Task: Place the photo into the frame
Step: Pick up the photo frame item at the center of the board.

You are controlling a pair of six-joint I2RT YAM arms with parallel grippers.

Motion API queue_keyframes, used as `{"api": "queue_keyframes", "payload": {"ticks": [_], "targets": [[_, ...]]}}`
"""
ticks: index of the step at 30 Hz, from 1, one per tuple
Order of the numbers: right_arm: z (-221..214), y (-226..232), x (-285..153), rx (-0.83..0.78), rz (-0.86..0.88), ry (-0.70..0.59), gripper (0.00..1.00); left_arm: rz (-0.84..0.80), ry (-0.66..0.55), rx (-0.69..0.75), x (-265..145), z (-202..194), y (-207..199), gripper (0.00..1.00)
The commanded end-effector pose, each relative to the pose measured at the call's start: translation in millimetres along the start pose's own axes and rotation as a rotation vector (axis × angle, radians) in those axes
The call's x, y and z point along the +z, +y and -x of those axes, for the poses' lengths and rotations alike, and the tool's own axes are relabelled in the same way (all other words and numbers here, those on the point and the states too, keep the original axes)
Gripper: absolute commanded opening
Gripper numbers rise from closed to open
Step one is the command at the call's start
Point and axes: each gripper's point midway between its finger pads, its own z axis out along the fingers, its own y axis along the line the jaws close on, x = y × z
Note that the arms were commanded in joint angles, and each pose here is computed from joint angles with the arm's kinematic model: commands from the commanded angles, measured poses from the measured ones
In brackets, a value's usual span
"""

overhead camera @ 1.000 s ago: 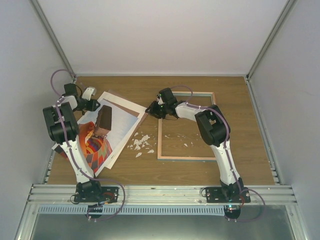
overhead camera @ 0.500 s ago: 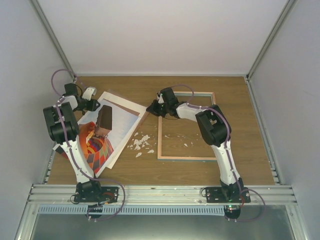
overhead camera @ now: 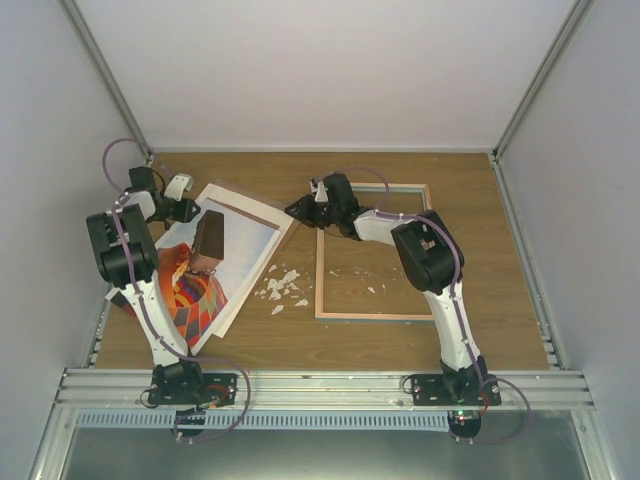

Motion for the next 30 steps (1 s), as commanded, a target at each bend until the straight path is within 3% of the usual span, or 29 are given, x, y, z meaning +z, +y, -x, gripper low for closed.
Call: {"api": "queue_keyframes", "payload": {"ticks": [1, 4, 8, 15, 24, 30], "targets": [[8, 18, 5, -0.017, 0.060, -0.015, 0.19, -0.070, 0.126, -0.043, 21, -39, -24, 0.39], [3, 15, 9, 0.005, 0.045, 0.015, 0.18, -0.069, 0.122, -0.044, 20, -37, -24, 0.39], [5, 21, 4, -0.009, 0.034, 0.006, 0.01, -0.068, 0.097, -0.064, 15, -29, -21, 0.44], [38, 43, -18, -0.103, 0.024, -0.077, 0.01, -0.071, 0.032, -0.089, -3, -3, -9, 0.56], [67, 56, -42, -0.140, 0.037, -0.137, 0.01, -0.044, -0.058, -0.059, -51, 31, 0, 0.81], [87, 98, -61, -0.250, 0.088, -0.189, 0.01, -0.025, -0.070, -0.020, -81, 27, -8, 0.86]]}}
